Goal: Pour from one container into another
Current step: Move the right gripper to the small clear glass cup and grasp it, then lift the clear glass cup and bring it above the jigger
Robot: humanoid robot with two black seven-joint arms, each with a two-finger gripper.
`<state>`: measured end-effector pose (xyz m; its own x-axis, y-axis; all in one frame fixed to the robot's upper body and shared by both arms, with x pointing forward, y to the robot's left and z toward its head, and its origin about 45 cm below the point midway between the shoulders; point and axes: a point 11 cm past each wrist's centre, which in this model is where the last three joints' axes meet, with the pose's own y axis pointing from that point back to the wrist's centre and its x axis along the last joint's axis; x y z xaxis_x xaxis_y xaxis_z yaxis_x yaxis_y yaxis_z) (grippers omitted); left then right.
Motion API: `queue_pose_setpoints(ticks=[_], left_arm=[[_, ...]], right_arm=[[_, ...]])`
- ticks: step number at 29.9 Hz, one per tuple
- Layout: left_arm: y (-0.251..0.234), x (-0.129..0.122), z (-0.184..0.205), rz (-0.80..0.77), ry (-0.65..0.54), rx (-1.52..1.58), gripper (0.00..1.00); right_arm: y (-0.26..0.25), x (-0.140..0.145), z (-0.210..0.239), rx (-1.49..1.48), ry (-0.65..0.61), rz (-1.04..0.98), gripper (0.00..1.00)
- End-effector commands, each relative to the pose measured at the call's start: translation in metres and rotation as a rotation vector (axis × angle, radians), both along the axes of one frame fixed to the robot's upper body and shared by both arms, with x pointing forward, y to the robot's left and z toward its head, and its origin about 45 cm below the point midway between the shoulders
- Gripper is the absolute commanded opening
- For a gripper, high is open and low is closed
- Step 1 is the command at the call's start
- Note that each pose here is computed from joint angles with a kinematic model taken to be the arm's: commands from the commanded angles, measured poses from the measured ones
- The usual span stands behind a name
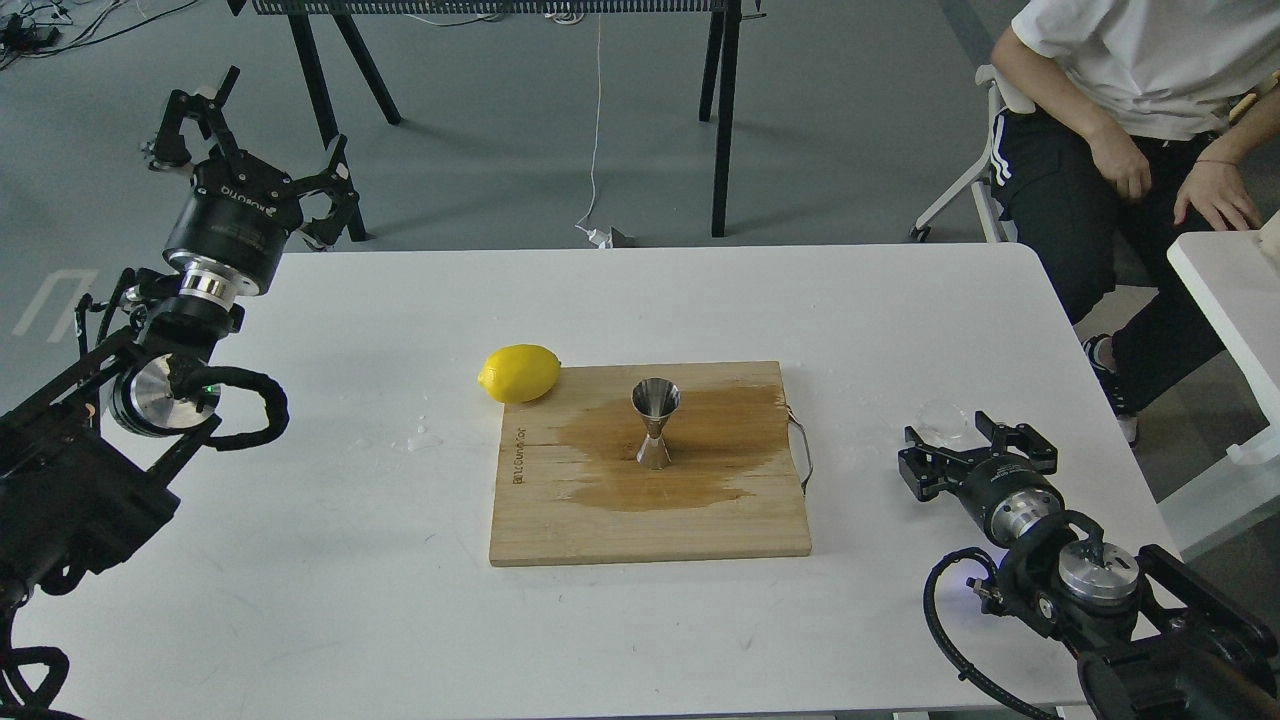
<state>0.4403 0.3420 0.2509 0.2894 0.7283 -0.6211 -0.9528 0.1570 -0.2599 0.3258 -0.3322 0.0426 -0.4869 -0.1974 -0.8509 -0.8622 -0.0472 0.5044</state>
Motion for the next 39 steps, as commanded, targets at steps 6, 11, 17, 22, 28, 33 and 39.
queue_pose_setpoints(ticks=[6, 11, 17, 22, 28, 33, 39], left_arm=[[-0.001, 0.000, 0.000, -0.001, 0.000, 0.001, 1.00], [0.001, 0.000, 0.000, 0.001, -0.001, 0.003, 1.00], [0.001, 0.000, 0.000, 0.001, -0.001, 0.003, 1.00], [0.000, 0.000, 0.000, 0.003, -0.002, 0.000, 1.00], [-0.004, 0.000, -0.001, -0.001, 0.001, -0.005, 1.00], [-0.003, 0.001, 0.000, 0.001, 0.000, -0.005, 1.00], [-0.001, 0.001, 0.001, 0.003, -0.003, 0.000, 1.00]], right_arm=[[0.005, 0.004, -0.004, 0.003, 0.006, -0.002, 0.84], [0.005, 0.004, -0.005, 0.005, 0.003, -0.005, 0.80], [0.010, 0.004, -0.007, 0.015, 0.006, -0.009, 0.62], [0.010, 0.004, -0.006, 0.013, 0.002, -0.009, 0.49], [0.015, 0.006, -0.003, 0.021, -0.011, 0.000, 0.44], [0.026, 0.014, 0.014, 0.047, -0.080, 0.032, 0.40], [0.045, 0.028, 0.050, 0.054, -0.172, 0.120, 0.40]])
